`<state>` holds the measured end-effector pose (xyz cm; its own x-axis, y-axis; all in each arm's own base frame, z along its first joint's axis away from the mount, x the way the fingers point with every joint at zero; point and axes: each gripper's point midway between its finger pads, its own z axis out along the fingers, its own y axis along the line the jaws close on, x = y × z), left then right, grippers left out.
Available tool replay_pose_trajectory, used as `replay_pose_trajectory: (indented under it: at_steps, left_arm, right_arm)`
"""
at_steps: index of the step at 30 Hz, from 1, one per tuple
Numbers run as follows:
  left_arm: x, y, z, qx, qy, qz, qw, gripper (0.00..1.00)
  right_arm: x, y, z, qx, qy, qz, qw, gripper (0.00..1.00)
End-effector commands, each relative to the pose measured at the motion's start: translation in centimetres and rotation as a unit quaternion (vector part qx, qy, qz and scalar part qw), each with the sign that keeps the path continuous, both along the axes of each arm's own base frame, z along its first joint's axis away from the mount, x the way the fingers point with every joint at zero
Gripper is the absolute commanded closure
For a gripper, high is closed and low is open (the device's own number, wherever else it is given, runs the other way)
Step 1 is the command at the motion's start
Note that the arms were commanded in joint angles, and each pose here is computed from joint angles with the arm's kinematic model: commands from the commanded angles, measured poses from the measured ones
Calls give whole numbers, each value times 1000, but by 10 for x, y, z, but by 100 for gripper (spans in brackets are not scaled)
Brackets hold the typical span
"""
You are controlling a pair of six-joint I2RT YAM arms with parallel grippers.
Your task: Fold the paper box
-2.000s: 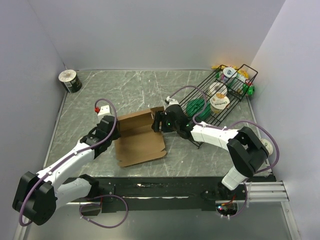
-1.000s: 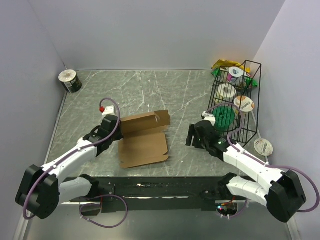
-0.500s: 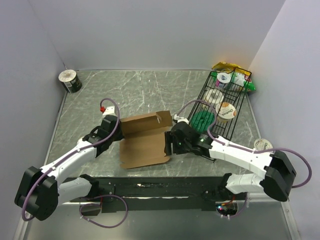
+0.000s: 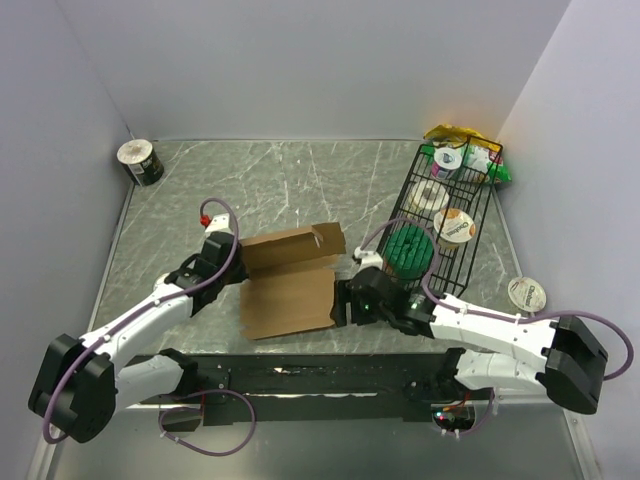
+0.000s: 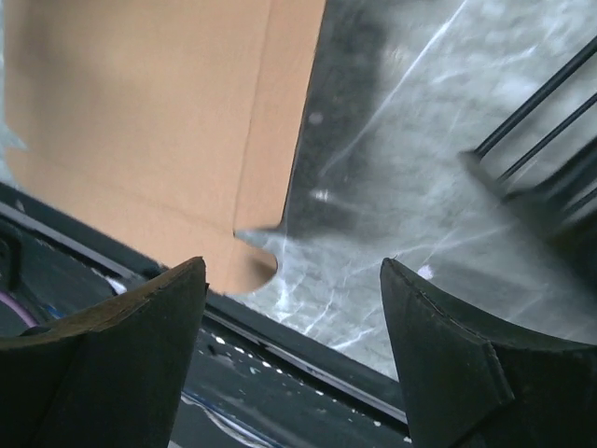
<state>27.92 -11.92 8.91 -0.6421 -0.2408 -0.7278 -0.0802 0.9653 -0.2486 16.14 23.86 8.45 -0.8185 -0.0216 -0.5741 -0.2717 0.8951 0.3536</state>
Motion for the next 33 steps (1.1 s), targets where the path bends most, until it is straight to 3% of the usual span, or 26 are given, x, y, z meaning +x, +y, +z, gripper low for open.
replay_pose_trajectory:
  at_steps: [1, 8, 13, 18, 28, 33]
  left_arm:
    - [13, -13, 17, -20, -26, -15, 999, 84]
    - [14, -14, 16, -19, -25, -17, 999, 84]
    - [14, -11, 12, -10, -21, -13, 1000, 85]
    - [12, -5, 15, -11, -31, 0, 999, 85]
    - [10, 1, 15, -9, -35, 12, 999, 85]
    - [9, 2, 19, -11, -39, 12, 999, 85]
  right_arm:
    - [-11, 1, -17, -13, -8, -5, 1000, 17]
    - [-32, 14, 21, -8, -22, 38, 999, 13]
    - [-44, 53, 78, 53, -34, 97, 993, 14]
    - [-22, 82, 116, 100, -67, 100, 988, 17]
    - [83, 48, 80, 30, -104, 3, 994, 18]
    - [100, 16, 42, -36, -77, -54, 995, 18]
